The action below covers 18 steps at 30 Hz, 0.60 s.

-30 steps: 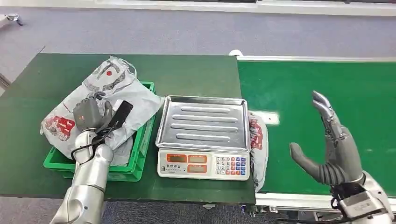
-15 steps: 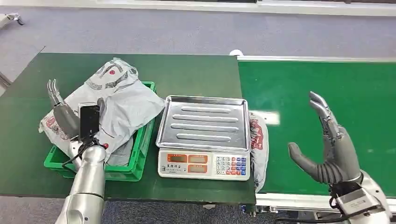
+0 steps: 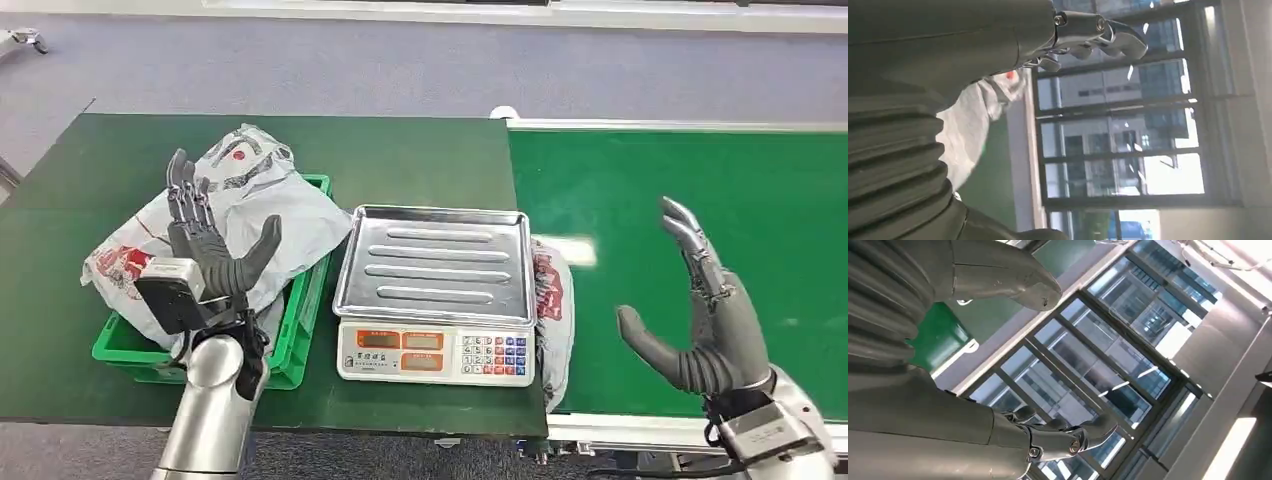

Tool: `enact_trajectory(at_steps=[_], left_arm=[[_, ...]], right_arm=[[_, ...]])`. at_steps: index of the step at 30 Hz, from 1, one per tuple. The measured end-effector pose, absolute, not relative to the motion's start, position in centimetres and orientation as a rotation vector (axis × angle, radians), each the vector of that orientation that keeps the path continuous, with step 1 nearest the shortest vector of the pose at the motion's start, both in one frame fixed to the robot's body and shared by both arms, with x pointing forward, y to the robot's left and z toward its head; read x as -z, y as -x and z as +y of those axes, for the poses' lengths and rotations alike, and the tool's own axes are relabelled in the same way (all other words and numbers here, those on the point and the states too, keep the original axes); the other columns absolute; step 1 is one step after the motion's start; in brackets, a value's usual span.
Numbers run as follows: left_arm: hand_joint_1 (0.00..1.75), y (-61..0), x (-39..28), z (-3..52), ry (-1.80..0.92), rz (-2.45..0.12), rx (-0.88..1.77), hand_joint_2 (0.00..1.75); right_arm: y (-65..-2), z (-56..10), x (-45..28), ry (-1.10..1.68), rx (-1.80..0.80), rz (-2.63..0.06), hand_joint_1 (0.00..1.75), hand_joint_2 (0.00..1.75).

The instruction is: Moved the parcel from conveyor to table for the left to box.

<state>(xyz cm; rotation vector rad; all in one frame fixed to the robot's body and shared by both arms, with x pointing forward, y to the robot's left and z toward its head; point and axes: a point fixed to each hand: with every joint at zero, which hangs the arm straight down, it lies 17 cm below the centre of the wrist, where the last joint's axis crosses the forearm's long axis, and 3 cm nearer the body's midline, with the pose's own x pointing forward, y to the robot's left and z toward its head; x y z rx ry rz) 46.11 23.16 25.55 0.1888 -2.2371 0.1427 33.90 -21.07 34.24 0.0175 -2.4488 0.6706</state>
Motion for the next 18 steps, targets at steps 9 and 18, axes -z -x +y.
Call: enact_trajectory(at_steps=[9, 18], left_arm=[[0.00, -45.6, -26.0, 22.3, -0.166, -2.252, -0.132, 1.75], [0.00, -43.3, -22.9, 12.7, 0.238, -2.119, 0.025, 0.00]], right_arm=[[-33.9, -21.1, -34.2, -0.017, -0.672, -2.448, 0.00, 1.75], [-34.9, -20.0, -32.2, -0.165, -0.627, -2.412, 0.00, 1.75]])
